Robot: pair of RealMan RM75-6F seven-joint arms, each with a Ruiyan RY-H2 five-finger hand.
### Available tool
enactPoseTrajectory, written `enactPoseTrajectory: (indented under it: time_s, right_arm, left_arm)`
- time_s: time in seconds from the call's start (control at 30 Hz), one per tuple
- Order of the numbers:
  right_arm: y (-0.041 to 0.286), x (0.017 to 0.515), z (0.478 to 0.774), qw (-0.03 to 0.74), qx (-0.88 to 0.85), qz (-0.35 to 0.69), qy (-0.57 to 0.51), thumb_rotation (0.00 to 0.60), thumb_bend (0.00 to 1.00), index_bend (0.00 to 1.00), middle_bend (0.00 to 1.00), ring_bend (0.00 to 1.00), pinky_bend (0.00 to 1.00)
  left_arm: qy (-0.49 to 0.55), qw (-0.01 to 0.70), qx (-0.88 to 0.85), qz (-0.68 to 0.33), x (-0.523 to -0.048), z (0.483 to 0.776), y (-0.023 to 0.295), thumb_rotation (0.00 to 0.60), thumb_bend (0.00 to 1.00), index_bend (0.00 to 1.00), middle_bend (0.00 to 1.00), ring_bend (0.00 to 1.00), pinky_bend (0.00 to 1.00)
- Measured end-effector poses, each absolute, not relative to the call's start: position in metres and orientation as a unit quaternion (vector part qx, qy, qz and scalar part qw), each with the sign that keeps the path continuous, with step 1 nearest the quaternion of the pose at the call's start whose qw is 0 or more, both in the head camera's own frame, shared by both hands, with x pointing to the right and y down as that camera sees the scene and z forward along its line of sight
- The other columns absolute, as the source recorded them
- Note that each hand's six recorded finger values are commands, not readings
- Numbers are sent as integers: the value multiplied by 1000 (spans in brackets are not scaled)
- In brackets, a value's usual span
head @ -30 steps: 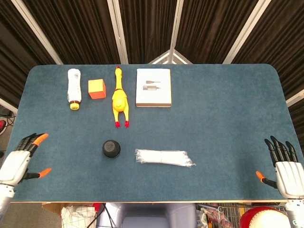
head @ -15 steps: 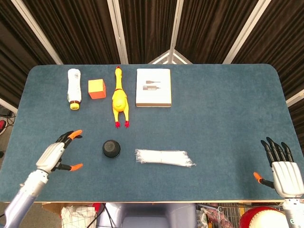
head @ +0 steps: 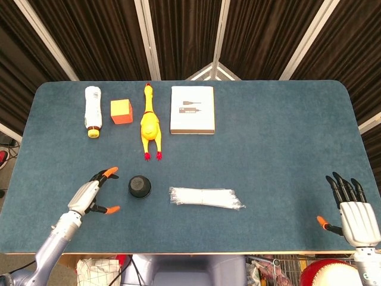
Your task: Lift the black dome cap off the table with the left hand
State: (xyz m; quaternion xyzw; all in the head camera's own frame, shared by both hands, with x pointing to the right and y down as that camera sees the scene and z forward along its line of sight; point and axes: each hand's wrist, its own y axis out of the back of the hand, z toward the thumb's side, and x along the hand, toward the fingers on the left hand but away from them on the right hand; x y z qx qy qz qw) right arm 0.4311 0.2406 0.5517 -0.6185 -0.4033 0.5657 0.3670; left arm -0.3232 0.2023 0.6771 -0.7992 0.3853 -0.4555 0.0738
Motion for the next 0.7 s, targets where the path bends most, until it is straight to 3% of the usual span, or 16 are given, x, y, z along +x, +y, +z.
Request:
enactPoseTrajectory:
  time_s: [0.23,0.7]
  right_arm:
    - [240,431,553,366,-618,567,-404,600,189,15,31,122,0]
    - [241,431,555,362,-621,566,-405,600,189,15,30,122,0]
  left_arm:
    - [398,55,-803,-441,-313,692,203,600,117,84,151,0,0]
    - [416,38,-805,-423,-290,710,205,600,118,82,180,0,0]
